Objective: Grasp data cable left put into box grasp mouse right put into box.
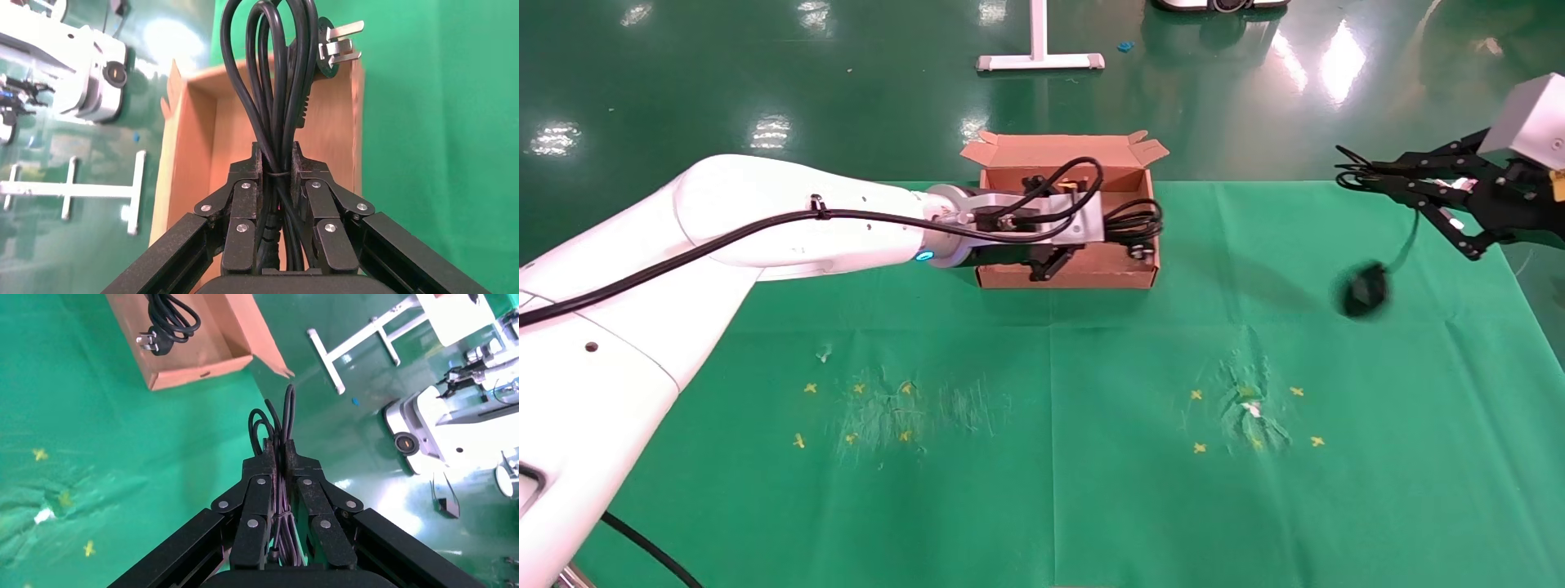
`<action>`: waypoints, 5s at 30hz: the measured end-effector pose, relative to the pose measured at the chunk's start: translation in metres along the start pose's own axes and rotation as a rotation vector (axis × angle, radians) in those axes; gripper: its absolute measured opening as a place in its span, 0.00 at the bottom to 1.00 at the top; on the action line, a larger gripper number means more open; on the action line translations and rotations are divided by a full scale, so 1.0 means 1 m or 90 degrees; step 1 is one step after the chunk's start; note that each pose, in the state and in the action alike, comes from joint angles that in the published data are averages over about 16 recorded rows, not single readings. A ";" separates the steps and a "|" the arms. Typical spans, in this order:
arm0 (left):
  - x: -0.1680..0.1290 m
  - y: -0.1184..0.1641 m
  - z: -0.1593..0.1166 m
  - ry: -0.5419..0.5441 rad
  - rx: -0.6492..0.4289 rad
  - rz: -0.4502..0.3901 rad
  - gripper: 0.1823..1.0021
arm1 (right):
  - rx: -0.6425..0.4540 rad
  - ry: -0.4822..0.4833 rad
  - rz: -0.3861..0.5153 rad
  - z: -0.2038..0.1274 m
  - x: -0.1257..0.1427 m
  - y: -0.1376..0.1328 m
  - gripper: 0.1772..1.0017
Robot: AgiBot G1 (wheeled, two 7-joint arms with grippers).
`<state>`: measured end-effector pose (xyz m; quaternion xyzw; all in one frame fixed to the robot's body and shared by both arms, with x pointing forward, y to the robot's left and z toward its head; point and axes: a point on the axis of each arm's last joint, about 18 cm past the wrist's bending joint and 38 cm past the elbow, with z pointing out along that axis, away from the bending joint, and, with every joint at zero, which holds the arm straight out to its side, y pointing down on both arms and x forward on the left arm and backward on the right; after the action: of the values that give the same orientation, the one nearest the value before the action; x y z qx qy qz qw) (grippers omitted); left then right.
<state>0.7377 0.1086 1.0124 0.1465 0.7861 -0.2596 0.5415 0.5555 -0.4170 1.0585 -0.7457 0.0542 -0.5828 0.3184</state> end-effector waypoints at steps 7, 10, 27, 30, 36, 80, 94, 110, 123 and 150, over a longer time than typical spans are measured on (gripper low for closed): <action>0.002 -0.005 0.003 0.006 0.011 0.001 0.11 | 0.005 0.004 -0.004 -0.001 0.002 -0.001 0.03; 0.001 -0.005 0.004 0.007 0.010 0.001 0.12 | 0.011 0.005 -0.008 -0.001 0.003 -0.004 0.03; -0.041 0.063 -0.047 -0.060 -0.054 -0.057 0.33 | 0.063 0.015 -0.034 0.003 0.008 -0.031 0.03; -0.049 0.081 -0.067 -0.081 -0.064 -0.070 0.42 | 0.082 0.010 -0.039 0.010 0.007 -0.041 0.03; -0.056 0.105 -0.102 -0.110 -0.077 -0.085 0.58 | 0.135 -0.007 -0.052 0.034 0.001 -0.075 0.03; -0.043 0.095 -0.118 -0.127 -0.094 -0.090 1.00 | 0.137 -0.052 -0.192 0.212 -0.085 -0.150 0.03; -0.043 0.095 -0.118 -0.128 -0.095 -0.090 1.00 | 0.109 -0.054 -0.184 0.222 -0.096 -0.128 0.05; -0.043 0.095 -0.118 -0.128 -0.095 -0.090 1.00 | 0.117 -0.060 -0.173 0.217 -0.094 -0.130 0.25; -0.043 0.095 -0.118 -0.128 -0.095 -0.090 1.00 | 0.153 -0.130 -0.066 0.190 -0.109 -0.105 0.60; -0.018 0.095 -0.121 -0.089 -0.048 -0.165 1.00 | 0.298 -0.288 0.160 0.089 -0.133 -0.075 0.99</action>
<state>0.6993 0.2561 1.0393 0.0047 0.7681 -0.3075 0.5616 0.5719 -0.2607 0.9776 -0.7503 -0.0618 -0.3553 0.5540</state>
